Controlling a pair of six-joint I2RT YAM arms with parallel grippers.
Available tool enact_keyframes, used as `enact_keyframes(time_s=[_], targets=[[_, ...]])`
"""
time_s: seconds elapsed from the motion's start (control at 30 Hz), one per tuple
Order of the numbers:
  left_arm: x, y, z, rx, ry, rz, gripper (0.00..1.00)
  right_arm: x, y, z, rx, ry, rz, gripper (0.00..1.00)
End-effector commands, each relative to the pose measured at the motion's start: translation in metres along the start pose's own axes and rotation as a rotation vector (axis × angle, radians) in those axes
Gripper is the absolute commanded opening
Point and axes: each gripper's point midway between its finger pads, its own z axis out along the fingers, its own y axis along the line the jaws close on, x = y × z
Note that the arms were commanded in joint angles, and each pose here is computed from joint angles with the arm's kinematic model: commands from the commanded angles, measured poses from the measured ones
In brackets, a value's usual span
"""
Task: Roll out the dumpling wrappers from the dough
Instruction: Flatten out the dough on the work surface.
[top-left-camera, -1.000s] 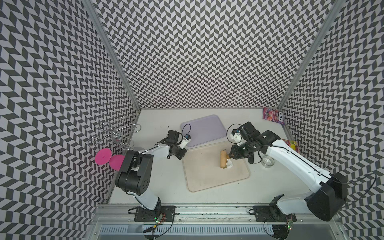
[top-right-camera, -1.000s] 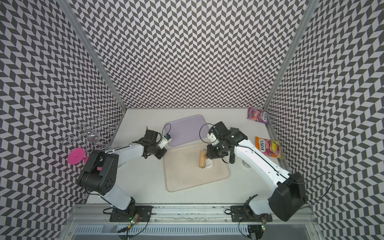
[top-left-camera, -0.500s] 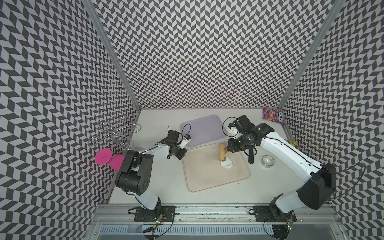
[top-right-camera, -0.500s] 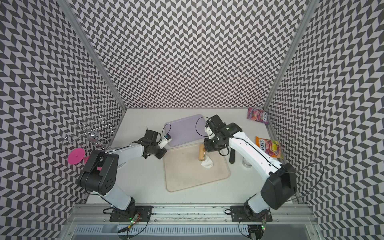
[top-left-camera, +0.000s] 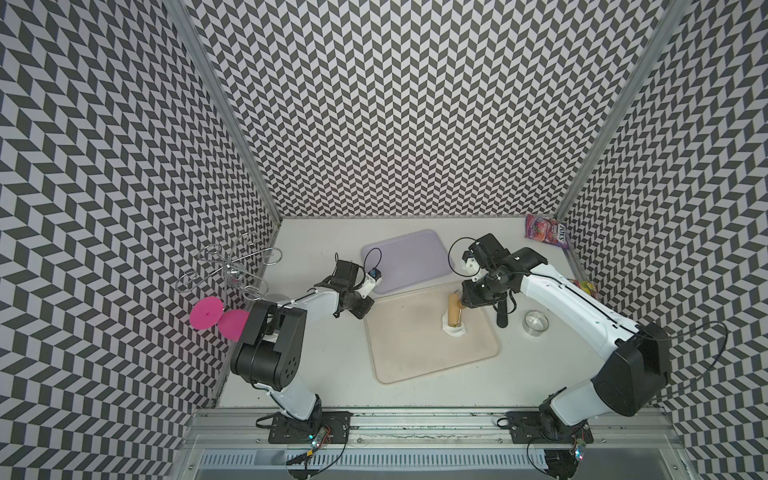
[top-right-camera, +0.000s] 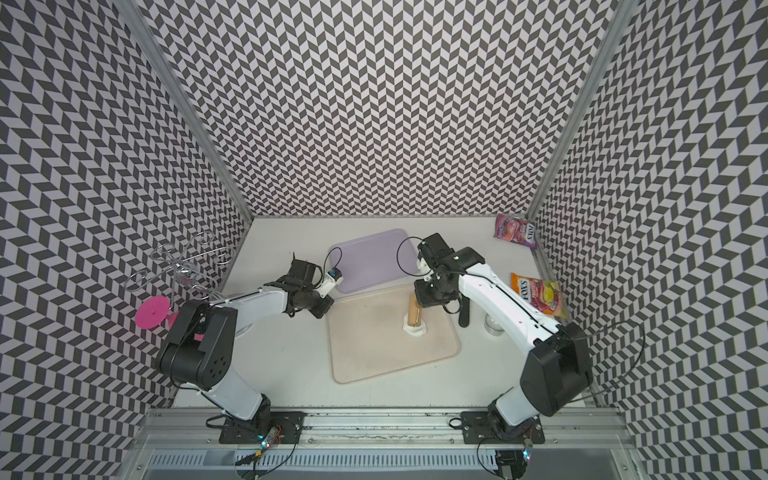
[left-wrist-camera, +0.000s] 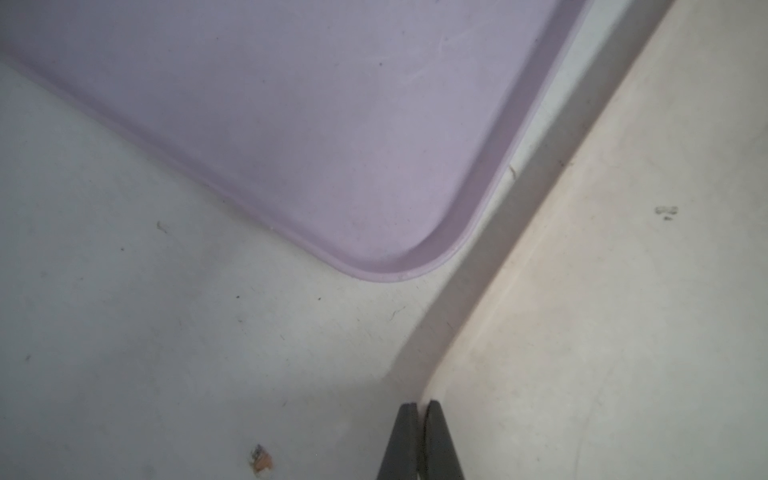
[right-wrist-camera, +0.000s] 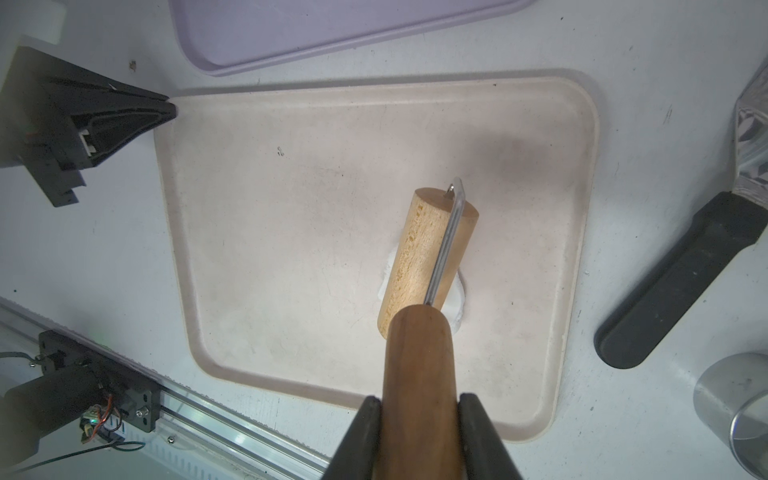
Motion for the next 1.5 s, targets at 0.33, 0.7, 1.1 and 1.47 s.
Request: enact_keyframes(time_s=[0.33, 0.7, 1.1, 1.47], targets=[[0.063, -0.009, 0.011, 0.019, 0.216, -0.033, 0.00, 0.011, -0.017, 0.027, 0.048, 0.050, 0.005, 0.00], [0.064, -0.009, 0.011, 0.016, 0.217, -0.034, 0.00, 0.033, -0.048, 0.060, 0.182, 0.120, 0.045, 0.00], [0.065, -0.008, 0.011, 0.017, 0.218, -0.037, 0.00, -0.003, 0.026, 0.041, -0.159, 0.017, -0.070, 0.00], [0.068, -0.008, 0.008, 0.013, 0.221, -0.038, 0.00, -0.043, 0.080, -0.054, -0.313, -0.206, -0.168, 0.00]])
